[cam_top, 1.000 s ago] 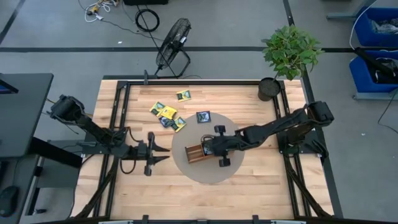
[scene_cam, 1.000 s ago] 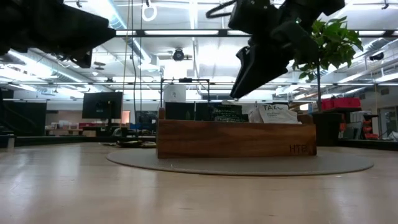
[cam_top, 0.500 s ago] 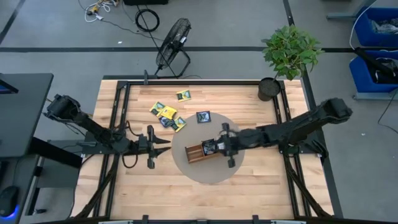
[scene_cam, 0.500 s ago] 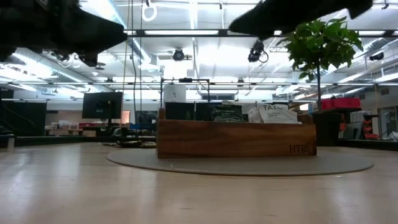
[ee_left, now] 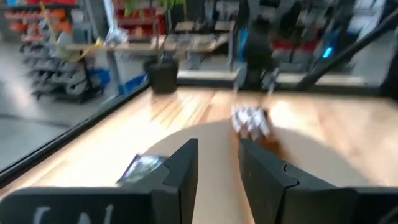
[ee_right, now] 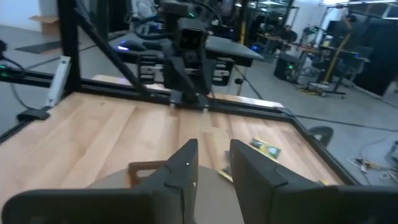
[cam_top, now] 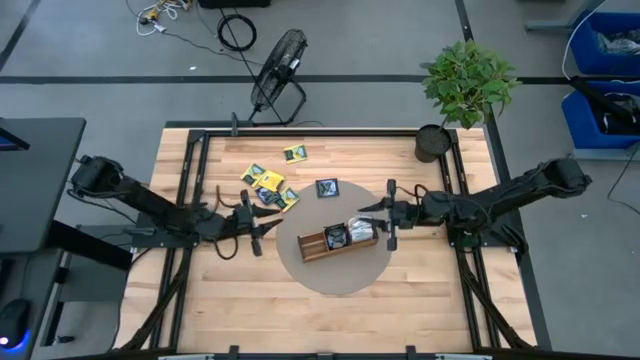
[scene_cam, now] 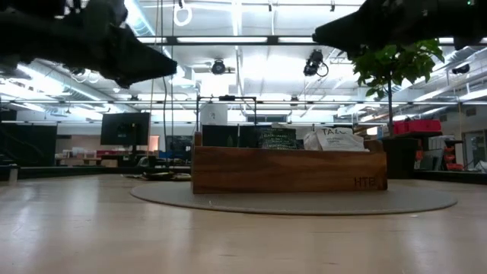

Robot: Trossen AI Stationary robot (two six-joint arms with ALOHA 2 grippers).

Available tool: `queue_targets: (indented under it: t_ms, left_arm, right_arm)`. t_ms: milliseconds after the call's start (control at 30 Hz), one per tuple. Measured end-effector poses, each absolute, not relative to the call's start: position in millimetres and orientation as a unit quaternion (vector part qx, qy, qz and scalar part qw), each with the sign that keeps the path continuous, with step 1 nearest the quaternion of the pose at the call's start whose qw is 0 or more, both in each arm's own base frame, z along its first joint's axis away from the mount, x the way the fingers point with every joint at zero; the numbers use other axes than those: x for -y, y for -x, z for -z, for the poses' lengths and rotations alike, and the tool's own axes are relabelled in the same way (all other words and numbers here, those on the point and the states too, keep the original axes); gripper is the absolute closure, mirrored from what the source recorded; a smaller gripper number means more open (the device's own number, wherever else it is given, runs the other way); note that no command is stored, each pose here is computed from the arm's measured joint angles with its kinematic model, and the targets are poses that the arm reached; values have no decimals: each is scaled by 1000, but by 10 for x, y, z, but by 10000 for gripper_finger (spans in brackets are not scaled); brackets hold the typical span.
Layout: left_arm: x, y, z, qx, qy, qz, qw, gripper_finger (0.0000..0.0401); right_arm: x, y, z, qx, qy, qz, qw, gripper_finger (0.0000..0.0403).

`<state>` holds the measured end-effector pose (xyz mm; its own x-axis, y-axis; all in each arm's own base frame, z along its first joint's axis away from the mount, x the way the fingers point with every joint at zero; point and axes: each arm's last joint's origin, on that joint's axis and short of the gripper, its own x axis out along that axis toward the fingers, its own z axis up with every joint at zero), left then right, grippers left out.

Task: Pick & Place Tea
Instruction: Put the purple tea bag into the middle section of the wooden organizer

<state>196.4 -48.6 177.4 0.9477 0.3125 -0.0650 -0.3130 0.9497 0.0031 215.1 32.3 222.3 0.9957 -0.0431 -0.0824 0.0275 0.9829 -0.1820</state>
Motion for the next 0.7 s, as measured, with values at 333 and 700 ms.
queue_targets:
  t_ms: [333, 700]
  left_arm:
    - [216, -2205, -2000, -262, -38, -238, 934, 282]
    - [-15, -2098, -1780, -409, -20, -241, 880, 282]
  right_arm:
    - [-63, -2161, -2165, -80, 107, 72, 988, 302]
    - [-7, -2154, -2107, -110, 111, 59, 986, 302]
